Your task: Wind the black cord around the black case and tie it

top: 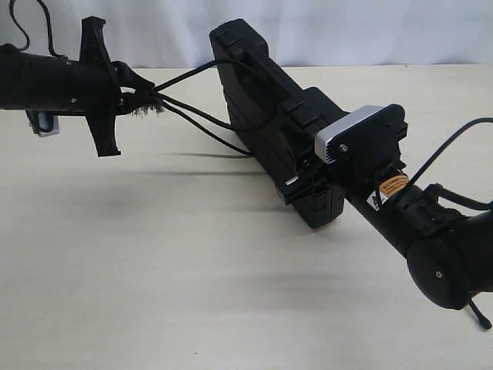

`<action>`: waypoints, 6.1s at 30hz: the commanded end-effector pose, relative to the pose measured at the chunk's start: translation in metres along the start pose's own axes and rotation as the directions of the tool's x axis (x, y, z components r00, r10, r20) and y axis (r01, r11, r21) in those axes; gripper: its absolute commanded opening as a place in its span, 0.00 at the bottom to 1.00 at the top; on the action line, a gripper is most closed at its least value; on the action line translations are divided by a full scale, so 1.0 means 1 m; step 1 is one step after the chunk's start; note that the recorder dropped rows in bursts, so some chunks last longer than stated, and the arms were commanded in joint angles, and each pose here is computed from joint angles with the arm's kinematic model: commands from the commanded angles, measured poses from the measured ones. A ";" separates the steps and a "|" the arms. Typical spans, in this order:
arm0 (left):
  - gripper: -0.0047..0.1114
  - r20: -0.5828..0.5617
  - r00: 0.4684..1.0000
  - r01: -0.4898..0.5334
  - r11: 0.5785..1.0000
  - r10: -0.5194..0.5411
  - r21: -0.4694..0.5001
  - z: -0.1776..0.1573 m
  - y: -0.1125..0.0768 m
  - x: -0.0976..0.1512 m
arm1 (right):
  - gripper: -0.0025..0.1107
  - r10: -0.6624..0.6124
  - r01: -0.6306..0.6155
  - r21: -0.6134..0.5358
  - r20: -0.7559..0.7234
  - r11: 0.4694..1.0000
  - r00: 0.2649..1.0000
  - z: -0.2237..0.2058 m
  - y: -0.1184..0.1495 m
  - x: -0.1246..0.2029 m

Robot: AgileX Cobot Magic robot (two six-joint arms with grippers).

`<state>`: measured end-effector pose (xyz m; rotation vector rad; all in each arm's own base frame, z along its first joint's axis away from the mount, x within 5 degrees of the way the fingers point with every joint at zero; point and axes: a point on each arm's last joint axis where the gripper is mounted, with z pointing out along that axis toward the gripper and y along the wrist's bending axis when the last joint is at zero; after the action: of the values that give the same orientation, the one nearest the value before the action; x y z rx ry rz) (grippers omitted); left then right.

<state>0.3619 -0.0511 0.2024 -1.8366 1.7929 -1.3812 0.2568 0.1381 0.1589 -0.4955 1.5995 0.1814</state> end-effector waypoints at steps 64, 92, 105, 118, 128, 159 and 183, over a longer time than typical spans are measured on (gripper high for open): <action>0.04 0.167 0.967 -0.193 0.981 0.193 -0.020 0.010 0.005 0.023 | 0.06 0.010 -0.010 0.002 -0.098 1.000 0.995 -0.001 0.000 0.012; 0.04 0.109 0.810 0.564 0.816 -0.576 0.125 0.003 -0.001 0.028 | 0.06 0.010 -0.010 0.002 -0.097 1.000 0.995 -0.001 0.000 0.012; 0.04 0.095 0.759 0.634 0.765 -0.644 0.117 0.006 0.006 0.046 | 0.06 0.020 -0.020 0.003 -0.099 1.000 0.995 -0.001 0.000 0.012; 0.04 0.279 0.797 0.509 0.845 -0.535 0.167 0.011 0.046 0.062 | 0.06 0.036 -0.036 -0.002 -0.098 0.999 0.995 -0.001 0.001 0.012; 0.04 0.324 0.593 -0.715 0.667 0.737 -0.211 0.008 0.036 0.057 | 0.06 0.016 -0.019 -0.036 -0.091 0.999 0.996 -0.001 0.004 0.011; 0.04 -0.098 -0.150 -0.973 -0.164 0.984 -0.160 0.014 0.052 0.075 | 0.06 0.015 -0.020 -0.039 -0.106 0.999 0.994 -0.001 0.004 0.012; 0.54 -0.196 -0.457 -0.881 -0.472 0.868 -0.036 0.014 0.059 0.079 | 0.06 0.022 -0.027 -0.042 -0.128 0.999 0.992 -0.001 0.004 0.014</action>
<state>0.3190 -0.1413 0.1875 0.3999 2.3095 -0.3370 0.2567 0.1389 0.1579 -0.4972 1.6136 0.1959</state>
